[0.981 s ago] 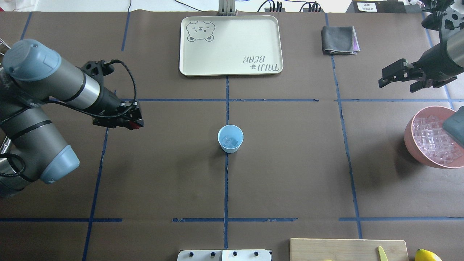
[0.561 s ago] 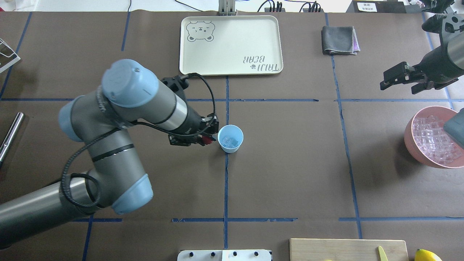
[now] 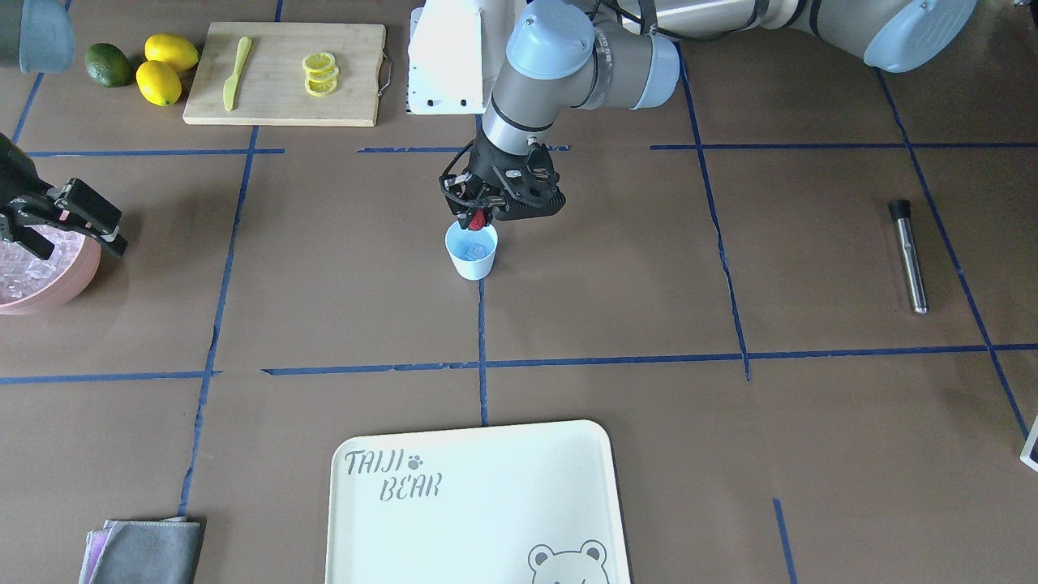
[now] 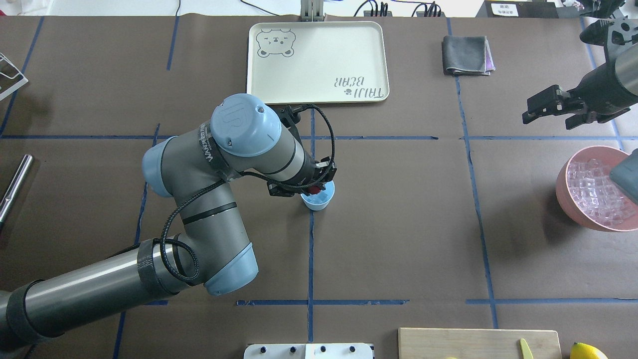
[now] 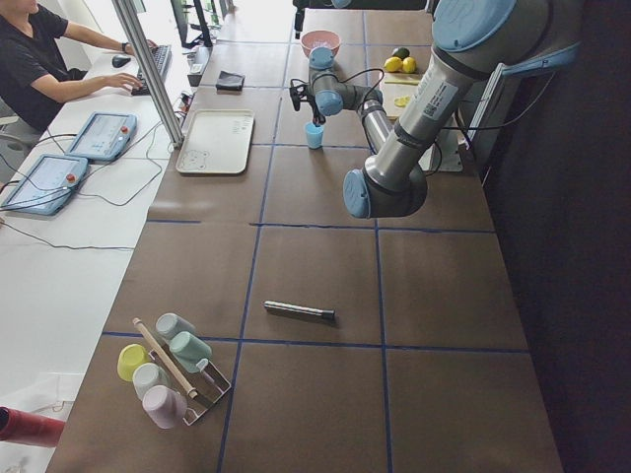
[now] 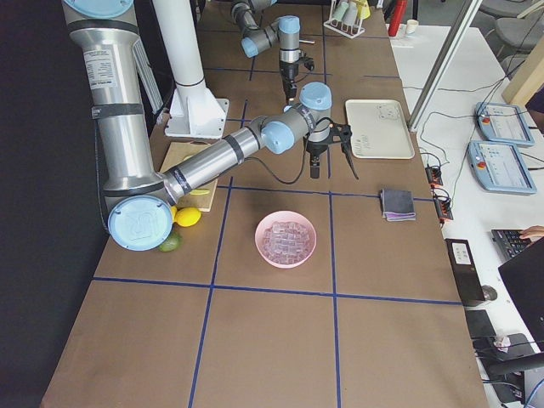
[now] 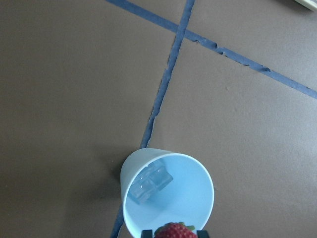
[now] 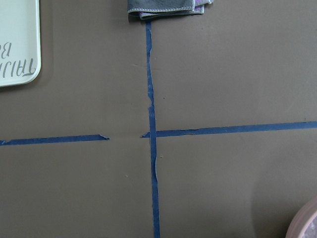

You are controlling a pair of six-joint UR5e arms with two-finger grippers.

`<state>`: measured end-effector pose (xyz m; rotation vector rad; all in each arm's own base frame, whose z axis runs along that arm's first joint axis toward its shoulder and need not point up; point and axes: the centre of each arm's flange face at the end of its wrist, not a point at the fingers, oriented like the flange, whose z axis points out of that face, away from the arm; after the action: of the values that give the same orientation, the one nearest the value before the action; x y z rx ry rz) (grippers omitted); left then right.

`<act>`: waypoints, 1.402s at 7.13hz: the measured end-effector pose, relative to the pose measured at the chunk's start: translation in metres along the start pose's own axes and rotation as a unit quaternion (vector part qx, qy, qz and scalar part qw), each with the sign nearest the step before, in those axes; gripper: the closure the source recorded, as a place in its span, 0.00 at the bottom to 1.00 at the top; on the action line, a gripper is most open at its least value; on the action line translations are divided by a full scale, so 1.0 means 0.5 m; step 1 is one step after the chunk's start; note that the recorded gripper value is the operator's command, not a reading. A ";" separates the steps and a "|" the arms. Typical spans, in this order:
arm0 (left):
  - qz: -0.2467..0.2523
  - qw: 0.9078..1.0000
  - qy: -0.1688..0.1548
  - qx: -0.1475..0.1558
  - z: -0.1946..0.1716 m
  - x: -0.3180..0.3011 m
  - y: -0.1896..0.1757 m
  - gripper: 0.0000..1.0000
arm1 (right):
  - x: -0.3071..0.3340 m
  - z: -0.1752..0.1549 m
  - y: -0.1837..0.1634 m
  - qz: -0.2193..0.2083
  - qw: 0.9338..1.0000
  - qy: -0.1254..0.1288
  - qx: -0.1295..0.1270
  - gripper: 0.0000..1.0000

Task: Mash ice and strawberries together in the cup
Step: 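Carry the strawberry with the left gripper over the blue cup and release, then withdraw the open left gripper away from the blue cup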

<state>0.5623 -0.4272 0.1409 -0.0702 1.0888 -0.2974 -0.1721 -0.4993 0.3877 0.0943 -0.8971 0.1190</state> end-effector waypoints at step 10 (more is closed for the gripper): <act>0.088 0.996 -0.012 -0.005 -0.237 -0.342 -0.300 0.04 | 0.073 -0.015 -0.020 -0.015 1.000 0.014 -0.002 0.00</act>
<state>0.3544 -0.5136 0.2636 0.0137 1.0655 -0.1318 -0.1425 -0.5061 0.4113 0.1023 -0.8679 0.0900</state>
